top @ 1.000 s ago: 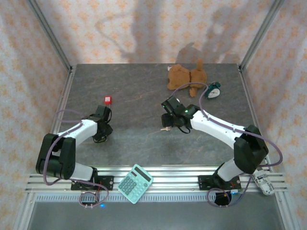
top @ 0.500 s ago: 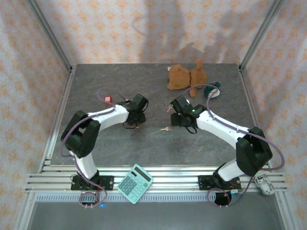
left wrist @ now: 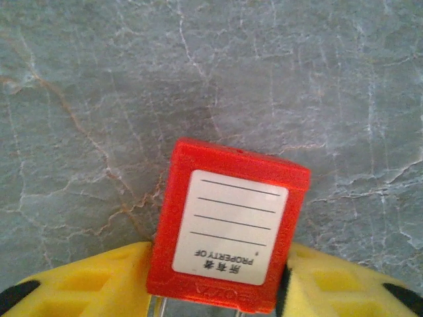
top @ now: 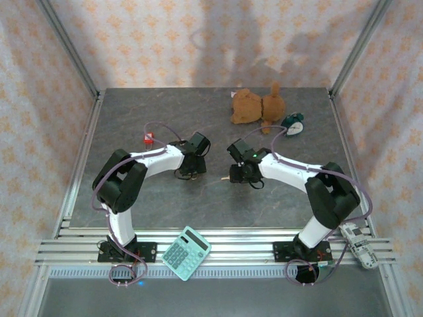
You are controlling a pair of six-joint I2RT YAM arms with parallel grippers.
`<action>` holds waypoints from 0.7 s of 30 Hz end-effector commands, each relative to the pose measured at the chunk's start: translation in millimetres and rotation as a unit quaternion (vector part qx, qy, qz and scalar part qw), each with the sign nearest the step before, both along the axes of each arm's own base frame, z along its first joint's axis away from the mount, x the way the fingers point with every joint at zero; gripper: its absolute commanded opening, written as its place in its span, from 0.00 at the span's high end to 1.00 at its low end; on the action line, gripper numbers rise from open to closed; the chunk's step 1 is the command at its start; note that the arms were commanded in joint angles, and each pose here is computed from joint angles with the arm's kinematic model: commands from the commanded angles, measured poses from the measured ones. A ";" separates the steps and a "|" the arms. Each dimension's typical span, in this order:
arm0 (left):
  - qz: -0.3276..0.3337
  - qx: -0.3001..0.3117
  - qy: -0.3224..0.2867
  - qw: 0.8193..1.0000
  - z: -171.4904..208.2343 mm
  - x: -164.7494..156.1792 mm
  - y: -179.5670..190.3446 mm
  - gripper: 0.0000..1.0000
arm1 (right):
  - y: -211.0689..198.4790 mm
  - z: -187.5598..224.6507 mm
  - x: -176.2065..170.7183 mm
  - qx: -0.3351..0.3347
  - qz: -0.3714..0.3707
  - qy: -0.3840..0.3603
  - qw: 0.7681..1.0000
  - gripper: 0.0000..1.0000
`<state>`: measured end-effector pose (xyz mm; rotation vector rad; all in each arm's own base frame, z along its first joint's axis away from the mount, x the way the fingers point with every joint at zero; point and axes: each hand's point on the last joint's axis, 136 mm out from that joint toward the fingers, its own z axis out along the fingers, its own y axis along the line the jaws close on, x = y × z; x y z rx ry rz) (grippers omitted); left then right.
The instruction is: Unlock with the key
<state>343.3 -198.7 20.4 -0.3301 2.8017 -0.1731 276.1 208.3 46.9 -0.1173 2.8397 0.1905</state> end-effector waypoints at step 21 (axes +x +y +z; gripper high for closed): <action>0.000 -0.026 -0.139 0.990 82.4 -57.6 54.4 0.27 | 24.1 3.9 14.8 0.006 0.014 -0.008 1.000 0.65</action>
